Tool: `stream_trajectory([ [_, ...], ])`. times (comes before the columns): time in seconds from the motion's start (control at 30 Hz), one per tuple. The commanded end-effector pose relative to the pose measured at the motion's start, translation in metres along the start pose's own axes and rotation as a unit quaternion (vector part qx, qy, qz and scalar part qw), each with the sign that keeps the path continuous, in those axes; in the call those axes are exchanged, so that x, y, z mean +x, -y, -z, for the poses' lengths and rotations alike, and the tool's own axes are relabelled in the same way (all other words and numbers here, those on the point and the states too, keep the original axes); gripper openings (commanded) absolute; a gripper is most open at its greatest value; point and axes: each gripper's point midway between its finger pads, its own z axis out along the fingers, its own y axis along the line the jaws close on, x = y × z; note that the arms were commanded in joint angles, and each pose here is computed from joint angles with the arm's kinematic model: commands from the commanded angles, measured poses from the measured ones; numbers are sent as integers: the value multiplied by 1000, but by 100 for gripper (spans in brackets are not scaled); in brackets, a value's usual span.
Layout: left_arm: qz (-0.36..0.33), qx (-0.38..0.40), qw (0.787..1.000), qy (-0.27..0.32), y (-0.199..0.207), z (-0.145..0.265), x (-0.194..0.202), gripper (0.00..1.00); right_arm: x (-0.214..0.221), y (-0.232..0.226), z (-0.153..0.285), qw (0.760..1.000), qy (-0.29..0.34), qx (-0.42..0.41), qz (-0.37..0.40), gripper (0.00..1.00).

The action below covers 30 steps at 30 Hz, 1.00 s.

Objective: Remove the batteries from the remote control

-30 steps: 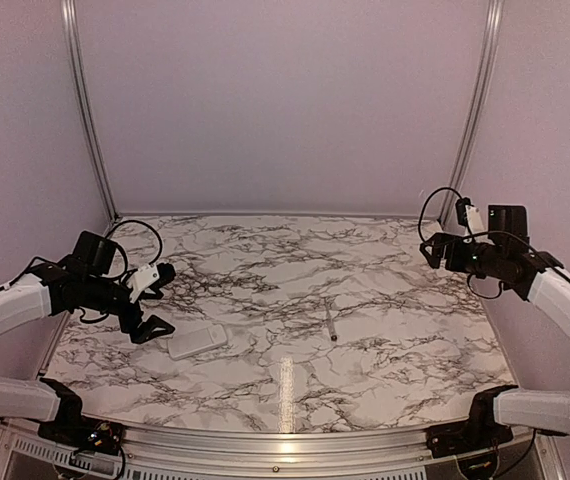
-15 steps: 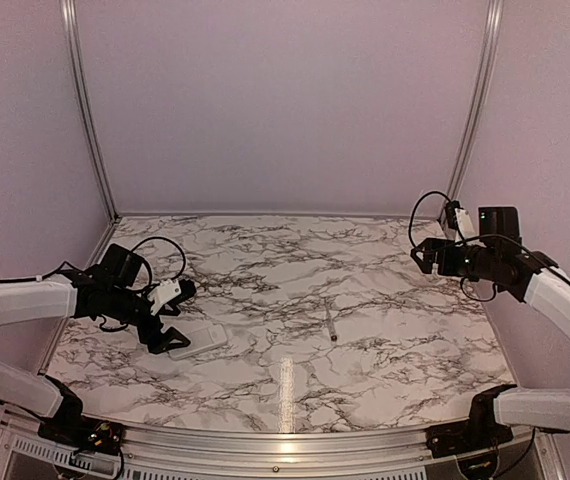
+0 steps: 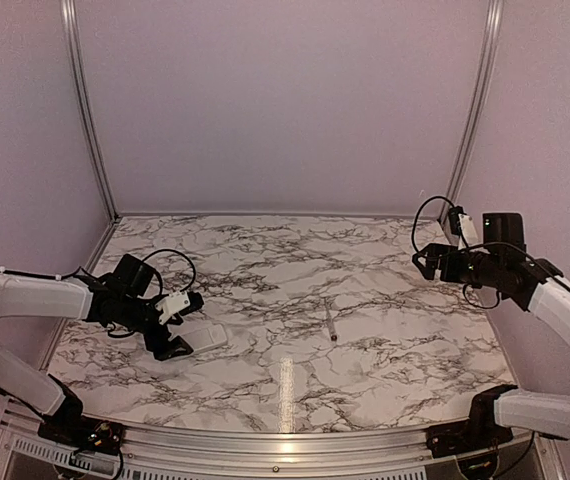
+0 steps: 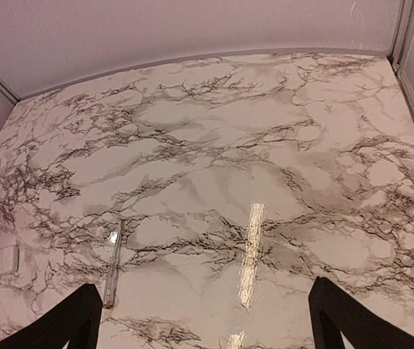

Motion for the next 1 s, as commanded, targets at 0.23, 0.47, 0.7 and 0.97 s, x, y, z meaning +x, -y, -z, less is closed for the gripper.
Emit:
stream_trajectory([
  [0.23,-38,-2,999,-37,5,-19,17,87,5,-3,10,1000,-2,0,-7,98],
  [0.47,-48,-6,998,-45,1,-22,18,80,4,-3,9,1000,-3,0,-10,98],
  [0.7,-51,-6,997,-50,0,-25,20,77,2,-3,10,1000,-1,2,-10,99],
  [0.97,-63,-2,997,-42,3,-26,14,67,1,-4,8,1000,-7,-1,-11,98],
])
